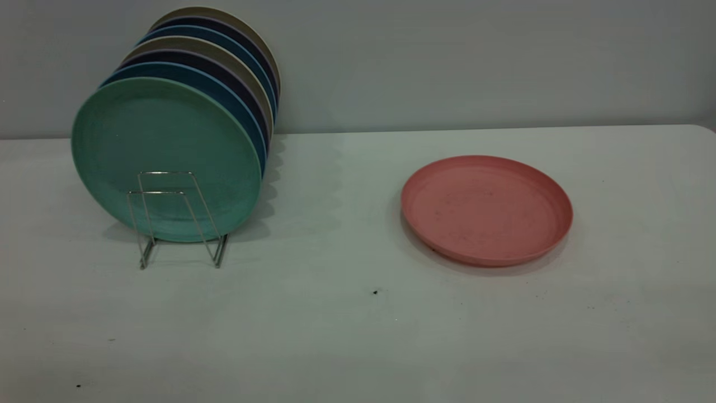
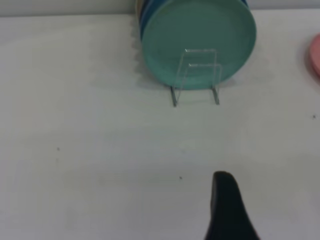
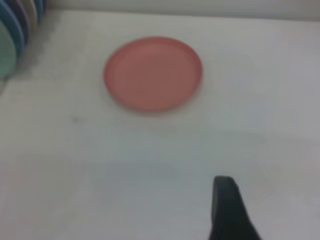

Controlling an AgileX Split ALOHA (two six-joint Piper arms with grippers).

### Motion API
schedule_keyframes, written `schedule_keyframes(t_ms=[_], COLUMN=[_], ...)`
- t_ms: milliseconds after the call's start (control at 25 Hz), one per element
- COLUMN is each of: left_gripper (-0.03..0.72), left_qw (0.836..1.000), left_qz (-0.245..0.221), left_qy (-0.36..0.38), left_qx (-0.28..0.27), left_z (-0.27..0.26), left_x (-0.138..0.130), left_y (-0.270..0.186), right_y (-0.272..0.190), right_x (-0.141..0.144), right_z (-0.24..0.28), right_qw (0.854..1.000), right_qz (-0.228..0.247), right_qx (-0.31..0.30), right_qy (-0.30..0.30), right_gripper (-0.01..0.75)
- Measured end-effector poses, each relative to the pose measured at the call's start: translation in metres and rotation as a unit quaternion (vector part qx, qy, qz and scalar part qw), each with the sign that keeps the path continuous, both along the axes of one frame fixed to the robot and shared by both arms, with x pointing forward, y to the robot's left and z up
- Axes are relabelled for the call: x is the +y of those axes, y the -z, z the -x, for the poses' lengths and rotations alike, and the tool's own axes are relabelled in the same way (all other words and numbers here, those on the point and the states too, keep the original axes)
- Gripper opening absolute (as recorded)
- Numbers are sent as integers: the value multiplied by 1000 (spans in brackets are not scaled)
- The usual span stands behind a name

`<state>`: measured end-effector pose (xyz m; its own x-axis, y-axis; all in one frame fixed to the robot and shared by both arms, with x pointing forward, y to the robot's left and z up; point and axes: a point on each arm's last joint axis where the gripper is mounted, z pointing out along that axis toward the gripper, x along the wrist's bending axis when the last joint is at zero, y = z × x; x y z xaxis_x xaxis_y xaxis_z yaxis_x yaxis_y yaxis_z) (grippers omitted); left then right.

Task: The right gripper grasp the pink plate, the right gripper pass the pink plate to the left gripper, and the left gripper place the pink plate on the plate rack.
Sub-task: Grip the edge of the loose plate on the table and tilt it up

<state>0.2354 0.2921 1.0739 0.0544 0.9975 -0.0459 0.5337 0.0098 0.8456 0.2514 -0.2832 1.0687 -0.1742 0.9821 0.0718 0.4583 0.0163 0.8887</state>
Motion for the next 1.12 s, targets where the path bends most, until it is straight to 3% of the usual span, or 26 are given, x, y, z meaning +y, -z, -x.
schedule_keyframes(t_ms=[240,400,800,1120], left_gripper=[564,570,572,572], left_qw=[997,993,978,955], left_qz=[-45,-48,26,84], left_qy=[40,85,167,223], left_qx=[42,71,120,178], left_z=[-64,-117,-238,-309], left_x=[1,-3,-17,-35], left_y=[-34,-45,-13,22], right_y=[-24,-34,20,74], right_x=[5,8,13,22], right_z=[-62,-105,-208,-271], right_qw=[997,994,980,961], right_qz=[-9,-10,-39,-60], right_qx=[71,109,192,262], right_qy=[-17,-27,-19,-58], right_gripper=[489,493,494,494])
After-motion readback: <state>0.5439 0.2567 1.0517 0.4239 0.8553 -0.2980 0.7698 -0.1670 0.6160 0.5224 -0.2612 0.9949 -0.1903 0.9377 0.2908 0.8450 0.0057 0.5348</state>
